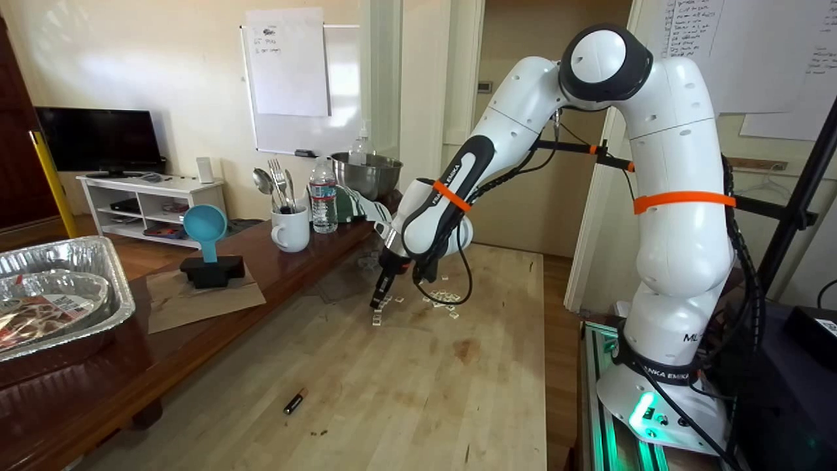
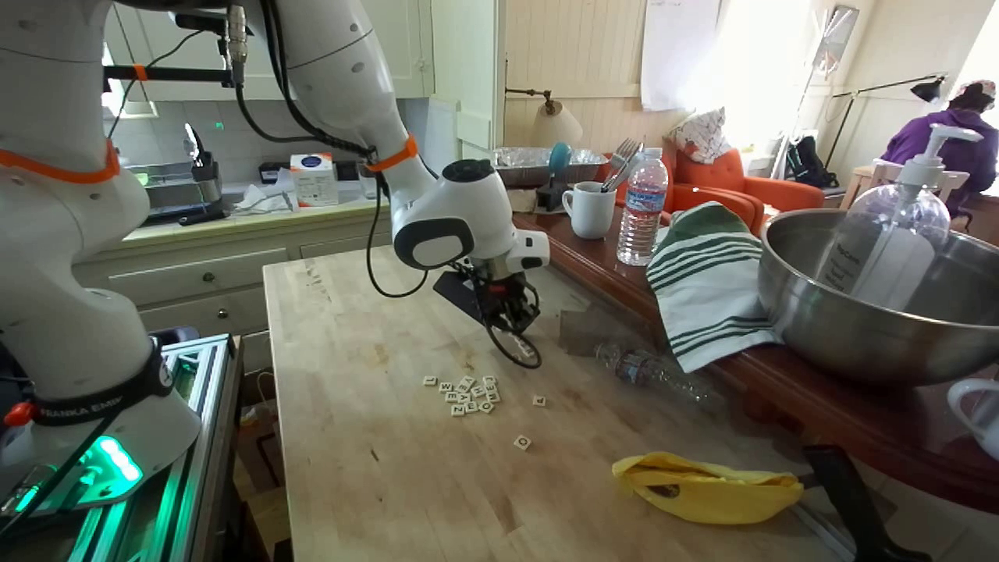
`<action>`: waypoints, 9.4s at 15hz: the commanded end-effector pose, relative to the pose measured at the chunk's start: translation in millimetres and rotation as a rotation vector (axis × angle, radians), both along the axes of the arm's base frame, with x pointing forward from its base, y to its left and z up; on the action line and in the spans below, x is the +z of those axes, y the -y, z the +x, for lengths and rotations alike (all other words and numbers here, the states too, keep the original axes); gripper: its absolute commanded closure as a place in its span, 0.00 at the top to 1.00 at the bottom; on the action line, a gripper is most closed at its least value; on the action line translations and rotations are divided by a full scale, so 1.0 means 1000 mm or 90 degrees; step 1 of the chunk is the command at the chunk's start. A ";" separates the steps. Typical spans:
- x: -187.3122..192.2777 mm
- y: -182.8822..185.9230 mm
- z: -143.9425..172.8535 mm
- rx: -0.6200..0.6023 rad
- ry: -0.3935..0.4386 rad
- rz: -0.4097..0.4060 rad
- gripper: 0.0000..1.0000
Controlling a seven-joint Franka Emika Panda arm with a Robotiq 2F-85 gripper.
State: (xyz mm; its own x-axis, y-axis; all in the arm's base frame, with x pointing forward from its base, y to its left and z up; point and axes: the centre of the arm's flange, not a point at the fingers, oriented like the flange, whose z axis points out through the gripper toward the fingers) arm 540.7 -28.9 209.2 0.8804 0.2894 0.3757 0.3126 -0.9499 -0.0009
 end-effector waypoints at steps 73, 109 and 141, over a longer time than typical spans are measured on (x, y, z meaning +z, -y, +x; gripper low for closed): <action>0.000 0.010 -0.053 0.339 -0.099 -0.113 0.00; 0.012 0.014 -0.055 -0.318 -0.132 0.088 0.00; 0.006 -0.009 -0.033 -0.024 -0.119 -0.069 0.00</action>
